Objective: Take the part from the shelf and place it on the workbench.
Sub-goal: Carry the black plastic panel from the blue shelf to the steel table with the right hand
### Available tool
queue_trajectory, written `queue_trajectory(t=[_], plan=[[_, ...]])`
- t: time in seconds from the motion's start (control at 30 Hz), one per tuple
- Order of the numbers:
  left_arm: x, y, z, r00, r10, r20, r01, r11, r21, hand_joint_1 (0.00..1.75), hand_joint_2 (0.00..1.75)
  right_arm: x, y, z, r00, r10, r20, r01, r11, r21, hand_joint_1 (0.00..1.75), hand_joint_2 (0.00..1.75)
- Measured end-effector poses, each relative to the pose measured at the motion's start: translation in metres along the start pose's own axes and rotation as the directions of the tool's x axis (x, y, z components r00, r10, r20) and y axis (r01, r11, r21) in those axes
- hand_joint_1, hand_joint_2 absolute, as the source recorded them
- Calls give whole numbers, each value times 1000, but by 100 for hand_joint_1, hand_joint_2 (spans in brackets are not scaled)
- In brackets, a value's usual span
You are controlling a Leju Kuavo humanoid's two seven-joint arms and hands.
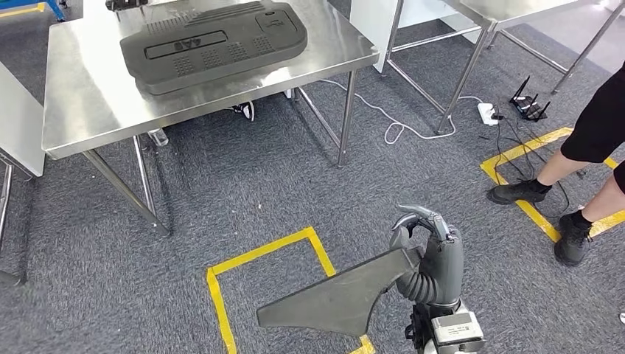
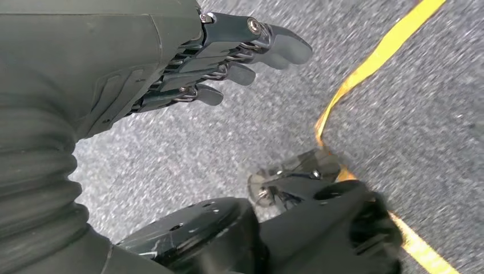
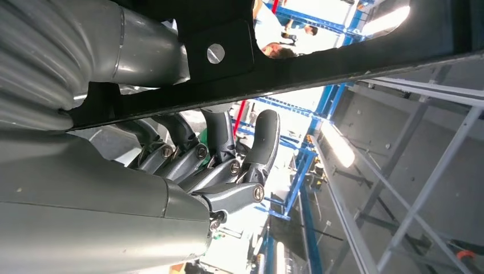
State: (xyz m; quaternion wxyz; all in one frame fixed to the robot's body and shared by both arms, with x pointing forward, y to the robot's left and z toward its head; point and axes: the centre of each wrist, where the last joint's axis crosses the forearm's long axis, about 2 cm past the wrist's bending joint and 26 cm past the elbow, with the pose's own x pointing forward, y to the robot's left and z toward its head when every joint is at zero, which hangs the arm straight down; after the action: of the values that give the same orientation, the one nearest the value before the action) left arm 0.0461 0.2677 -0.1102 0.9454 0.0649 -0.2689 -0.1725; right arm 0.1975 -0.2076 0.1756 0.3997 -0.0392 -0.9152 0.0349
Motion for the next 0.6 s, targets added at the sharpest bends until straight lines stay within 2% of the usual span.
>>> queue_trajectory(t=[0.6], plan=[[1,0,-1,1000,-4,2,4,1000,-1,0,175,0,0,-1,1000,0,1,0,1000,0,175,175]])
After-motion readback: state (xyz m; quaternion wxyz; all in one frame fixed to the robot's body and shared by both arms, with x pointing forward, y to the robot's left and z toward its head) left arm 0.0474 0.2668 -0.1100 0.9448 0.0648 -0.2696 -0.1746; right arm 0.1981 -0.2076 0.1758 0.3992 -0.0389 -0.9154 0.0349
